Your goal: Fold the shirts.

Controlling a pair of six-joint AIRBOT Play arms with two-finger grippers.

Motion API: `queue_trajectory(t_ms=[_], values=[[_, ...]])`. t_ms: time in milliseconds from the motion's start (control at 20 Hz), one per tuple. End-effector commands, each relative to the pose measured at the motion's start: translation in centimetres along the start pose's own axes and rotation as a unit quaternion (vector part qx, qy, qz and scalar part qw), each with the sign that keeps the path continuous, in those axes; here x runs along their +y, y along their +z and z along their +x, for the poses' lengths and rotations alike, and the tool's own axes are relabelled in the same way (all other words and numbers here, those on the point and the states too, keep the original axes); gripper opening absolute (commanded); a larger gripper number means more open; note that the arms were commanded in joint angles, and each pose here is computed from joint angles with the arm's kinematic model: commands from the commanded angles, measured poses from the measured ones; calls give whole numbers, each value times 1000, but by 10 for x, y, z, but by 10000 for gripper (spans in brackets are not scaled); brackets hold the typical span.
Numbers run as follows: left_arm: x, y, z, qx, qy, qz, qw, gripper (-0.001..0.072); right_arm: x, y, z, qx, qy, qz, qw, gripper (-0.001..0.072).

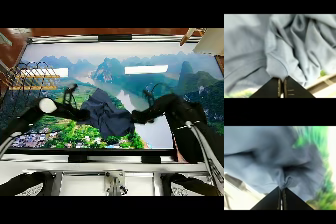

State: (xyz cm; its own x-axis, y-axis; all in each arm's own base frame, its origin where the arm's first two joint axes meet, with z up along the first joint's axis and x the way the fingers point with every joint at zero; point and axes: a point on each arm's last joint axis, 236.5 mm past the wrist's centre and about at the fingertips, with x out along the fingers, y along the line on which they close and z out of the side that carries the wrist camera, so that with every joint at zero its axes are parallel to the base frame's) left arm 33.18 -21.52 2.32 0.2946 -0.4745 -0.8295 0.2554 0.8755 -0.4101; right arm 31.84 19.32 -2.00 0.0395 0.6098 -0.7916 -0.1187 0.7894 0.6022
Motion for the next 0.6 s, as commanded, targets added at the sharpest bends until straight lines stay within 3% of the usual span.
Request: queue_trajectory(t_ms=[0, 150, 350, 450, 550], values=[[-3, 75, -119, -151, 66, 86, 983, 30, 43, 54, -108, -145, -30, -134, 980, 76], [-69, 129, -285, -362, 44, 150, 919, 30, 121, 82, -251, -351, -45, -220, 909, 76], [-133, 110, -464, -551, 2, 186, 814, 31, 214, 38, -399, -549, -52, -297, 779, 76], [-145, 87, -507, -591, -7, 194, 783, 31, 231, 8, -429, -580, -61, -314, 749, 76], [-139, 72, -527, -609, 15, 197, 768, 30, 224, -8, -437, -586, -87, -306, 746, 76]])
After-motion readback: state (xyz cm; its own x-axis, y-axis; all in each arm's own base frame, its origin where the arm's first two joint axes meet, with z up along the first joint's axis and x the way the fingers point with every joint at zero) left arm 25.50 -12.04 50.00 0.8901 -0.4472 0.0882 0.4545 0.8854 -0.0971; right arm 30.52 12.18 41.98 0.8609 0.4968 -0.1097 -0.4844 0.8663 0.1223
